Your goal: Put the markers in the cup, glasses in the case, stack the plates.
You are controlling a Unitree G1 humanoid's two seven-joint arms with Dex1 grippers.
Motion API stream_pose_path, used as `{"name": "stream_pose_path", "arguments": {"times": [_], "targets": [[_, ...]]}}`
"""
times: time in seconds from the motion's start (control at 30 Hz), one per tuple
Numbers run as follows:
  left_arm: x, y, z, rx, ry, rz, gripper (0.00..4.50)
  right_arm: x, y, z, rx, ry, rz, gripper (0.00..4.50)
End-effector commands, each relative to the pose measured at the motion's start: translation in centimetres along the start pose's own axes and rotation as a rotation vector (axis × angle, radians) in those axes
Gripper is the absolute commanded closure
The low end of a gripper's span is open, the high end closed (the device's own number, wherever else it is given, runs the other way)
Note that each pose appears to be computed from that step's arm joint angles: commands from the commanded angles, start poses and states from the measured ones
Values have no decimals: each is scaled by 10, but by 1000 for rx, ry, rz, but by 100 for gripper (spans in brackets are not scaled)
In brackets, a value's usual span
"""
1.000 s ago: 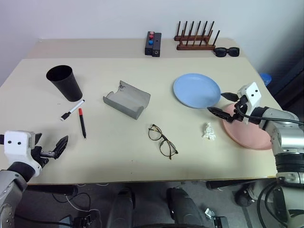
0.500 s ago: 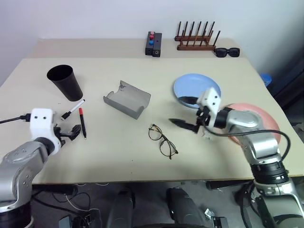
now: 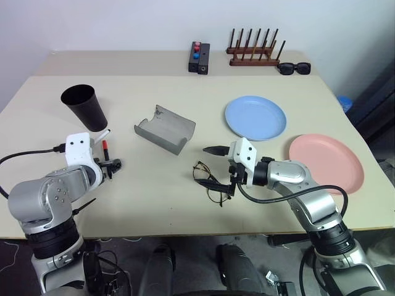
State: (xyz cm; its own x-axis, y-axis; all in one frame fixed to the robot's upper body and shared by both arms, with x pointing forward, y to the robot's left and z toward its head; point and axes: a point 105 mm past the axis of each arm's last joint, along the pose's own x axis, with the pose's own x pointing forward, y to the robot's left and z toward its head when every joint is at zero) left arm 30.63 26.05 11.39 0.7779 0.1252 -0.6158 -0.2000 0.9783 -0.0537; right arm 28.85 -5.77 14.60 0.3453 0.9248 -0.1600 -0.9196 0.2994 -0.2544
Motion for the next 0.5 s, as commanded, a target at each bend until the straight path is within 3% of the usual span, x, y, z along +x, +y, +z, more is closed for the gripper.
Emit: {"name": "stream_pose_path", "arguments": {"times": [0.03, 0.13, 0.37, 0.5], "targets": [[5, 2, -6, -2, 41, 31, 8, 1, -2, 10, -43, -38, 3, 0], [8, 4, -6, -17, 53, 47, 92, 2, 0, 8, -47, -38, 6, 0], [10, 2, -4, -46, 52, 41, 445, 4, 3, 6, -46, -38, 4, 0], [6, -4, 3, -82, 9, 5, 448, 6, 1, 7, -46, -42, 2, 0]]}}
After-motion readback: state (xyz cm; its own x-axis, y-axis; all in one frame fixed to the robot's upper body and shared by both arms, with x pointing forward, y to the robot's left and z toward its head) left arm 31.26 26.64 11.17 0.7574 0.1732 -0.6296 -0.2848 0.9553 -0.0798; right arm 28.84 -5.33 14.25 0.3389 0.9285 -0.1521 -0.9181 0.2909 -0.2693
